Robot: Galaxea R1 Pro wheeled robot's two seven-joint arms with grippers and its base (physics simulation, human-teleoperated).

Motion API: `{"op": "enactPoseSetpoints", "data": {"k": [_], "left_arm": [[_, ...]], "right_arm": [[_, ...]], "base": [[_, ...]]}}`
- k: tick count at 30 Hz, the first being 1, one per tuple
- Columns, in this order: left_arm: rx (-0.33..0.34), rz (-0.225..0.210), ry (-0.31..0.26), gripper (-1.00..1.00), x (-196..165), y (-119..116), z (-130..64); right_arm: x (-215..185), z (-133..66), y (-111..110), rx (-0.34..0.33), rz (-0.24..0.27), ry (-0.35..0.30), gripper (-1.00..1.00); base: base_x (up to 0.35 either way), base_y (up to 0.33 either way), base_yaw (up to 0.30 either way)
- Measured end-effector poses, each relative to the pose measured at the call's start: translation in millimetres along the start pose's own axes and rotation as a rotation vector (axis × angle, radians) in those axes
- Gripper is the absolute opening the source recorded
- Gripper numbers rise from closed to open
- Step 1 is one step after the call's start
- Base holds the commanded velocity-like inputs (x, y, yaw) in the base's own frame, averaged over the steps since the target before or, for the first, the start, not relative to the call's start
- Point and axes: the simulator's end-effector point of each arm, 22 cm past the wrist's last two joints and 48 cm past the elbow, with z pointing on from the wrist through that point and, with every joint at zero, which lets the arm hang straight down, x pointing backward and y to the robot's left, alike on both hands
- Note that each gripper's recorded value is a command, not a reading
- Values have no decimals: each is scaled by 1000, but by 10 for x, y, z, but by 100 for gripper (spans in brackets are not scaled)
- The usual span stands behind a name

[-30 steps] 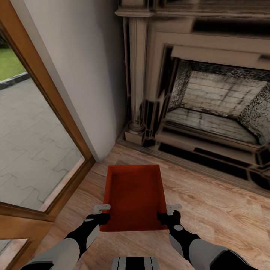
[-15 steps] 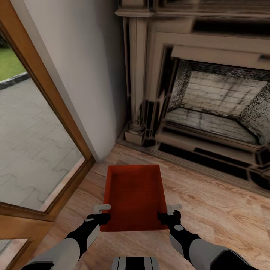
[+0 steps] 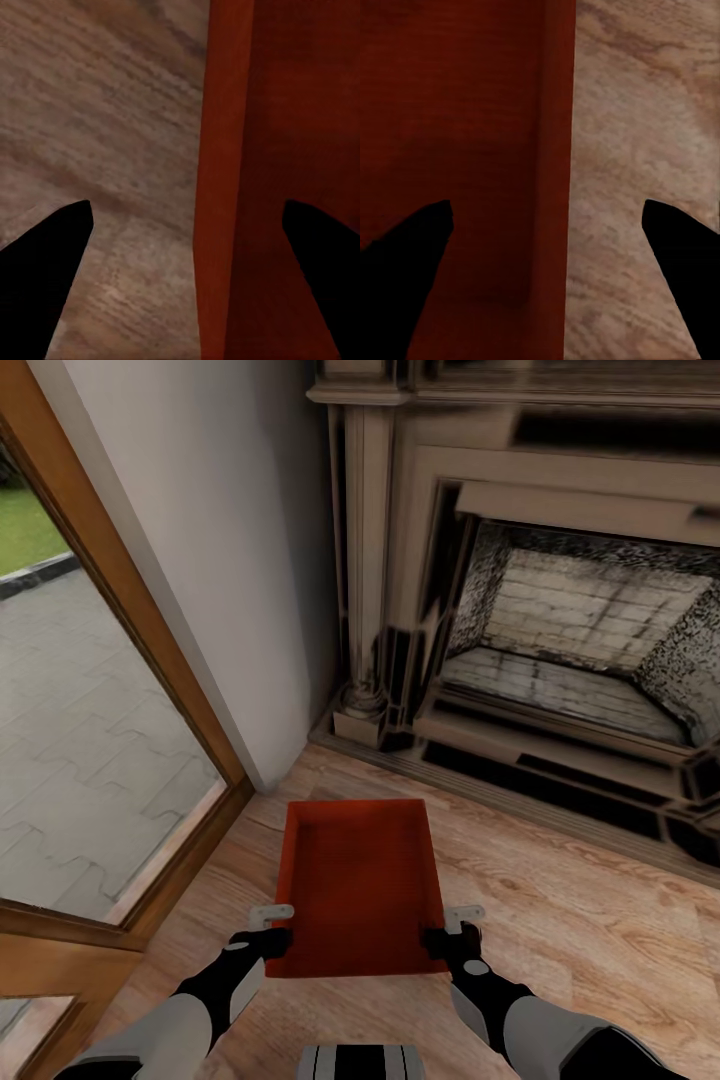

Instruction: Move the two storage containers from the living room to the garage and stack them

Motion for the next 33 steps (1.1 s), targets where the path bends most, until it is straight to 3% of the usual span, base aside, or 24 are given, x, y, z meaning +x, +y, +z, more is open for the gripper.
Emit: {"op": "enactPoseSetpoints", "data": {"k": [2,3,21,33], "left_arm": [[1,-1,1,-100,5,-1,0],[9,-8,1,-100,4,-31,-1],[18,-15,-5,-100,-26,-84,-8],[19,-16,-6,-100,-173,-89,-234]], "right_arm": [[0,0,-5,2,0,0,-100],[-7,-1,47,-17,-35,-2,-100],[-9,0,35,-14,-32,-2,-100],[-193,-190,14,-16,-30,-1,-100]], "base": [[0,0,0],[0,0,0],[0,0,0],[0,0,0]]}}
